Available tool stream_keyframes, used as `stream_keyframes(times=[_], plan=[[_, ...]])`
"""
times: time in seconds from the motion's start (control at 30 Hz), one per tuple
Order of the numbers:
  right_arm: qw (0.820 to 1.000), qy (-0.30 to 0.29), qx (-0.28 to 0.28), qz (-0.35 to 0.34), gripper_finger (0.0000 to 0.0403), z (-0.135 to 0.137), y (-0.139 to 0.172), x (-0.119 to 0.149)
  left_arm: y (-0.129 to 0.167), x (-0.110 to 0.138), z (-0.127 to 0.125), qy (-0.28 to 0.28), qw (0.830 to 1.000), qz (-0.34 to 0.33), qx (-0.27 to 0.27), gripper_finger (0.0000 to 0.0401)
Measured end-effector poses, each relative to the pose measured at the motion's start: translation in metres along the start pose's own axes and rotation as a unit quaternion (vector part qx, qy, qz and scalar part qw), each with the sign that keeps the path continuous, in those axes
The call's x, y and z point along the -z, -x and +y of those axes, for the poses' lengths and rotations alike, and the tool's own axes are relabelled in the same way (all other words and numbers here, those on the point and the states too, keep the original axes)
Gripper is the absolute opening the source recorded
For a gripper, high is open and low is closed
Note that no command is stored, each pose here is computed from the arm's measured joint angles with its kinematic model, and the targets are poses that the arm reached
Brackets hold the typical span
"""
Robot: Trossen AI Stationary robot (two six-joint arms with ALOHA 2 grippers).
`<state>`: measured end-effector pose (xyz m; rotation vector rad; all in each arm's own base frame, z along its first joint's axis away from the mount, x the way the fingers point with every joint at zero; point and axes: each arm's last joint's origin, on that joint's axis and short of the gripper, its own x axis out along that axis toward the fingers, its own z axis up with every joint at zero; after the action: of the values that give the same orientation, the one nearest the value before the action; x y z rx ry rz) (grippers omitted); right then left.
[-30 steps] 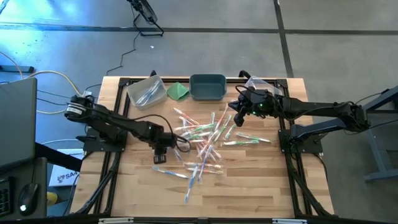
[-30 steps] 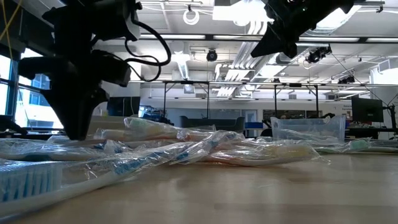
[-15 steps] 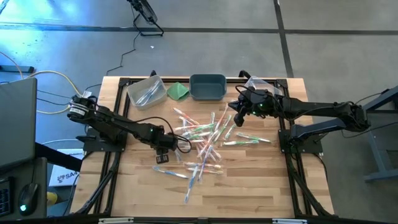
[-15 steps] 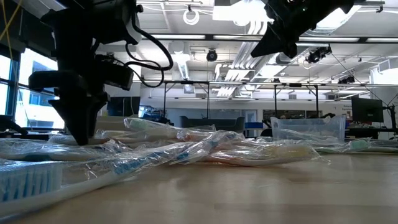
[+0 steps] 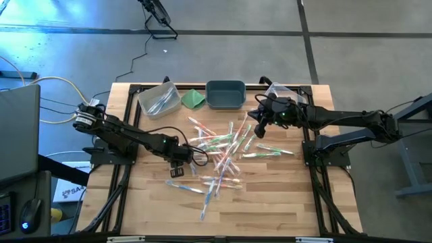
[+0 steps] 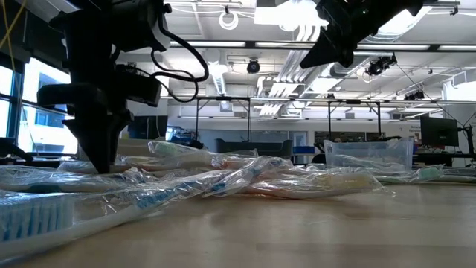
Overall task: Pick & Place Toothbrushes
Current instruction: Put the orange toothbrush into the blue bin
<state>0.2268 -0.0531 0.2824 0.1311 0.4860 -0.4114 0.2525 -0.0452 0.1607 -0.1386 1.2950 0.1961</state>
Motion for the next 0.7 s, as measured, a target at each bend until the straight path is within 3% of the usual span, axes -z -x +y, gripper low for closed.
stream_keyframes(times=[0.7], plan=[[1.000,-0.003,0.000,0.000,0.0003,0.000,0.000,0.000,-0.010,0.001,-0.001,-0.003,1.000,0.021,-0.010,0.0071]])
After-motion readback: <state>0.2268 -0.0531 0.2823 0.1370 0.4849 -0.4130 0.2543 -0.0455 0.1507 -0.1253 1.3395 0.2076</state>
